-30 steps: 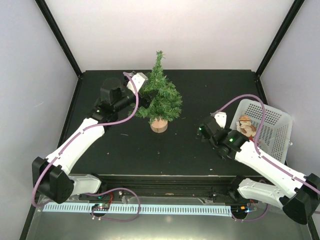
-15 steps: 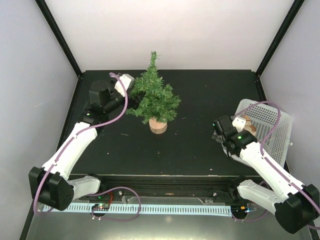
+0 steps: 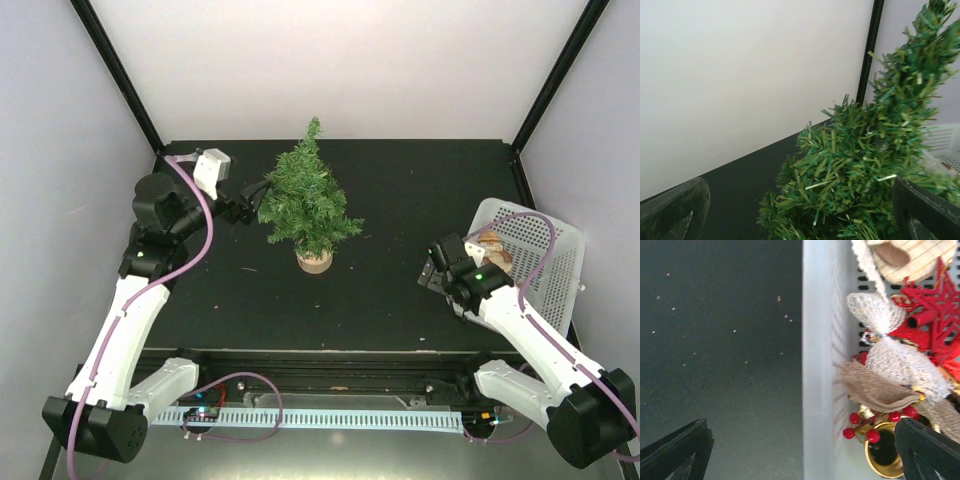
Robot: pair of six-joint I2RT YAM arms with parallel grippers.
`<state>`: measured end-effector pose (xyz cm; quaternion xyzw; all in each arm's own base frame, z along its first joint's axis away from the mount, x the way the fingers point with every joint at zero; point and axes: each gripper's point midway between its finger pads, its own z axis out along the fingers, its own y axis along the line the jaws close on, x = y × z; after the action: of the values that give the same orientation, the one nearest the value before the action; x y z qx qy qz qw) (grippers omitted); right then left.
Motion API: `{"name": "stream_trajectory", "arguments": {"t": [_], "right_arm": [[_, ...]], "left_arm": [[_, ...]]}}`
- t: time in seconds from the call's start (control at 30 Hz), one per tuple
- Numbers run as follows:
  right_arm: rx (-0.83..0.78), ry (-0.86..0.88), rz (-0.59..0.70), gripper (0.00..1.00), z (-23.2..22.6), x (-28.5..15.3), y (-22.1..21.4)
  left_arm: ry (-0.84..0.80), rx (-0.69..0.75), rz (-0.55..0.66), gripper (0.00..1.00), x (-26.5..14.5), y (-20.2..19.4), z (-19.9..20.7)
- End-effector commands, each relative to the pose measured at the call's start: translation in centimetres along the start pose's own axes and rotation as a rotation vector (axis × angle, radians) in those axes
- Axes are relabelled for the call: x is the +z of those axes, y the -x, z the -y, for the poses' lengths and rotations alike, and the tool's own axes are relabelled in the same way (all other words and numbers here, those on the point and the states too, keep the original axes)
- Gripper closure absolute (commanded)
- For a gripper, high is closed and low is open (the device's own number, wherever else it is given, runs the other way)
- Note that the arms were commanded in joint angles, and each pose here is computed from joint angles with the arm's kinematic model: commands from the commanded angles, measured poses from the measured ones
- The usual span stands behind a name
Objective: Decorate the small christmas tree
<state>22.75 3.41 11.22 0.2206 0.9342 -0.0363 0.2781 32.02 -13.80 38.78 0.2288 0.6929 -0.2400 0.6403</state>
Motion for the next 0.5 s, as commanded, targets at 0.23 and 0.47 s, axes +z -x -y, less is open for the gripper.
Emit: {"name": "stream_trajectory", "arguments": {"t": [0.23,0.47], "right_arm": [[0.046,0.292,-0.144,0.0,-5.9,-0.3,-1.7],[0.096,0.467,-0.182,0.0,-12.4,-0.2,0.6]], "left_arm": [[0.063,-0.048,-0.008,0.01,-4.7,2.5,-0.1],[0.061,-0.085,-0.046,0.01,-5.6,1.5,0.2]]}}
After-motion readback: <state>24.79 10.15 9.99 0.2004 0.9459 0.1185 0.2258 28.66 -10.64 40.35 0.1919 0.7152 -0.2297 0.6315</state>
